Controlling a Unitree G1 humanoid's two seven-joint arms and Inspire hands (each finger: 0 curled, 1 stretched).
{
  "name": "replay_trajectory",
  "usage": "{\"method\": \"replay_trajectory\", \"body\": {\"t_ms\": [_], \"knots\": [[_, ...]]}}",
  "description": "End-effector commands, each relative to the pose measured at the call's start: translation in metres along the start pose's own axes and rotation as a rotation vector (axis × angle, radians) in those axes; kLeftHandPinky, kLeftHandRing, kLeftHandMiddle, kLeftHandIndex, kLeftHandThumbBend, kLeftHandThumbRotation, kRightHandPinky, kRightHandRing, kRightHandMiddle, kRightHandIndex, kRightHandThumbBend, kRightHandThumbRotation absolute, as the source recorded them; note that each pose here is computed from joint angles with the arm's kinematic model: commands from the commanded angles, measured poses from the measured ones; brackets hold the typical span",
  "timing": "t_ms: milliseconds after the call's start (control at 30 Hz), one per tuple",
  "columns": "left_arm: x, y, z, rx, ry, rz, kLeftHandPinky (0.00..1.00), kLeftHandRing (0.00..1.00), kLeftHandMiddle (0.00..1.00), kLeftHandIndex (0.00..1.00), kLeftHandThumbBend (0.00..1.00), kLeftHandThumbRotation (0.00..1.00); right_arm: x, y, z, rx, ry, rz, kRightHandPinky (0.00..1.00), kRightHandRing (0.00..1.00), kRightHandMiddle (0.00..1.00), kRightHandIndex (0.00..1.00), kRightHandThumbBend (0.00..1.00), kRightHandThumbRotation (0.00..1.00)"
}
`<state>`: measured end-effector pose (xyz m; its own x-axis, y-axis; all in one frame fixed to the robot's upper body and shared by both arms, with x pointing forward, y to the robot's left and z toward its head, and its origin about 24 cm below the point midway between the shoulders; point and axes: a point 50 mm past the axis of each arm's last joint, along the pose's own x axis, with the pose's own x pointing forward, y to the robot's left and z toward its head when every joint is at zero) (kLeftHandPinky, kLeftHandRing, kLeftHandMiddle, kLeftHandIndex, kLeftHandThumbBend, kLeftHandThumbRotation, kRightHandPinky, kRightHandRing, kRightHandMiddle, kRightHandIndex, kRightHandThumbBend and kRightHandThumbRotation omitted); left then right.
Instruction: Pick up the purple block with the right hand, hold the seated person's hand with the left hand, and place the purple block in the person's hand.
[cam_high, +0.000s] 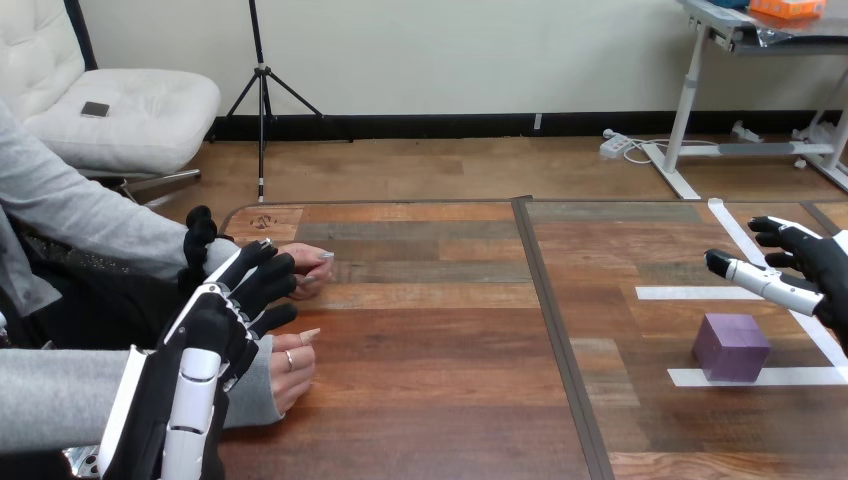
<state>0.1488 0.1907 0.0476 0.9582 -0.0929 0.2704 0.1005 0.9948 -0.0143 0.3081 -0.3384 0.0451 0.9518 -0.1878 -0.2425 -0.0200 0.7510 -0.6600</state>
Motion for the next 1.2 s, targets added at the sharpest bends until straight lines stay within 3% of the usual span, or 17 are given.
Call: {"method": "replay_trajectory", "body": {"t_ms": [0, 333, 667, 1167], "knots": [[0.007, -0.003, 0.008, -0.014, -0.056, -0.004, 0.81, 0.86, 0.85, 0.86, 0.63, 1.00, 0.012, -0.020, 0.029, -0.039, -0.051, -0.082, 0.83, 0.92, 0.94, 0.92, 0.75, 0.55], [0.006, -0.003, 0.009, -0.025, -0.050, -0.006, 0.82, 0.87, 0.87, 0.88, 0.63, 1.00, 0.014, -0.015, 0.024, -0.063, 0.015, -0.076, 0.84, 0.94, 0.96, 0.93, 0.80, 0.46], [0.005, -0.003, 0.009, -0.023, -0.044, 0.005, 0.84, 0.88, 0.86, 0.89, 0.62, 1.00, 0.014, -0.007, 0.017, -0.066, 0.077, -0.039, 0.88, 0.97, 0.99, 0.94, 0.87, 0.44], [0.004, -0.003, 0.010, -0.029, -0.045, 0.007, 0.86, 0.89, 0.87, 0.90, 0.60, 1.00, 0.012, 0.006, 0.008, -0.090, 0.112, 0.021, 0.90, 0.98, 1.00, 0.95, 0.92, 0.40]]}}
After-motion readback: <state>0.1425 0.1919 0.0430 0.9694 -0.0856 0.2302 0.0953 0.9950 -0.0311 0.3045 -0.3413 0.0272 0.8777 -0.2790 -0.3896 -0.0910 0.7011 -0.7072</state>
